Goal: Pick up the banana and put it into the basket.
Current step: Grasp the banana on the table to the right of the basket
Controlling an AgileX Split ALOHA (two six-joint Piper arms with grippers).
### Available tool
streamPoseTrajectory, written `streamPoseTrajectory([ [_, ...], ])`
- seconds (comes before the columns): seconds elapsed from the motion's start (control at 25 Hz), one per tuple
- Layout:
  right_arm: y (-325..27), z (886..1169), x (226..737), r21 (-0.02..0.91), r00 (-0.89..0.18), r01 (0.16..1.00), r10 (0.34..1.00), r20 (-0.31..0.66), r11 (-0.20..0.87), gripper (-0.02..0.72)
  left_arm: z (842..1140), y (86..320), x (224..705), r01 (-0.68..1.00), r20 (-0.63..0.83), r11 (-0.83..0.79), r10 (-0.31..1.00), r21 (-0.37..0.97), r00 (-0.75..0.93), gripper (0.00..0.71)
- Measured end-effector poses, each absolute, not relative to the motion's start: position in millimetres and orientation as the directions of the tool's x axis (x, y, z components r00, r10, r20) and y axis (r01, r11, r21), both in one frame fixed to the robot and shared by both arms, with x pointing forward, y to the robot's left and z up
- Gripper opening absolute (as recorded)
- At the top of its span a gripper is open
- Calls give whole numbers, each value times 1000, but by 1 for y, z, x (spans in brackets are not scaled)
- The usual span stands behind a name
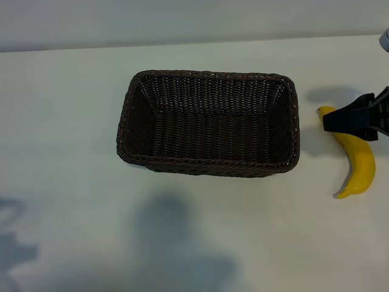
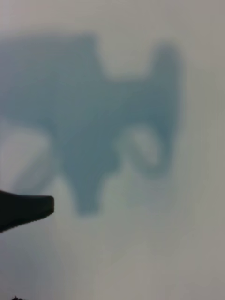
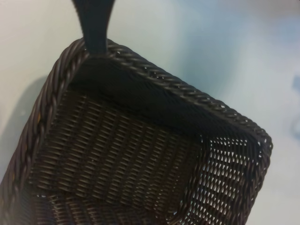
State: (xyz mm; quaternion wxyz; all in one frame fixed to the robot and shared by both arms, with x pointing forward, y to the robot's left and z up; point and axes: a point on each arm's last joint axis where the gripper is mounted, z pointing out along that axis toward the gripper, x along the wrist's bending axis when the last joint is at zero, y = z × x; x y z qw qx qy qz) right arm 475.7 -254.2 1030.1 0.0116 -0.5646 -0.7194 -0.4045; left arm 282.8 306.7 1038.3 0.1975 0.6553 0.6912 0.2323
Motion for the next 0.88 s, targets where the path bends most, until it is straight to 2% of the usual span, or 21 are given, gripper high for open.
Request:
streamPoseTrajectory([
  [0.16,-254,1030,476,568,-362,822,803,473,35,492,1039,307,280,800,31,33,997,599,-64,482],
  [0.28,-254,1030,476,569,-362,822,804,473,35,492,1042,306,269,749,29,31,997,661,-67,482],
  [0.56,-255,1035,478,573,-357,819,810,466,32,492,1045,304,229,550,20,24,997,835,-74,482],
  [0.72,-259,1048,487,578,-339,815,841,423,38,492,1044,304,227,543,21,23,997,839,-75,482],
  [0.88,-268,1054,501,534,-264,845,891,368,29,492,1043,304,228,544,21,23,997,839,-75,482],
])
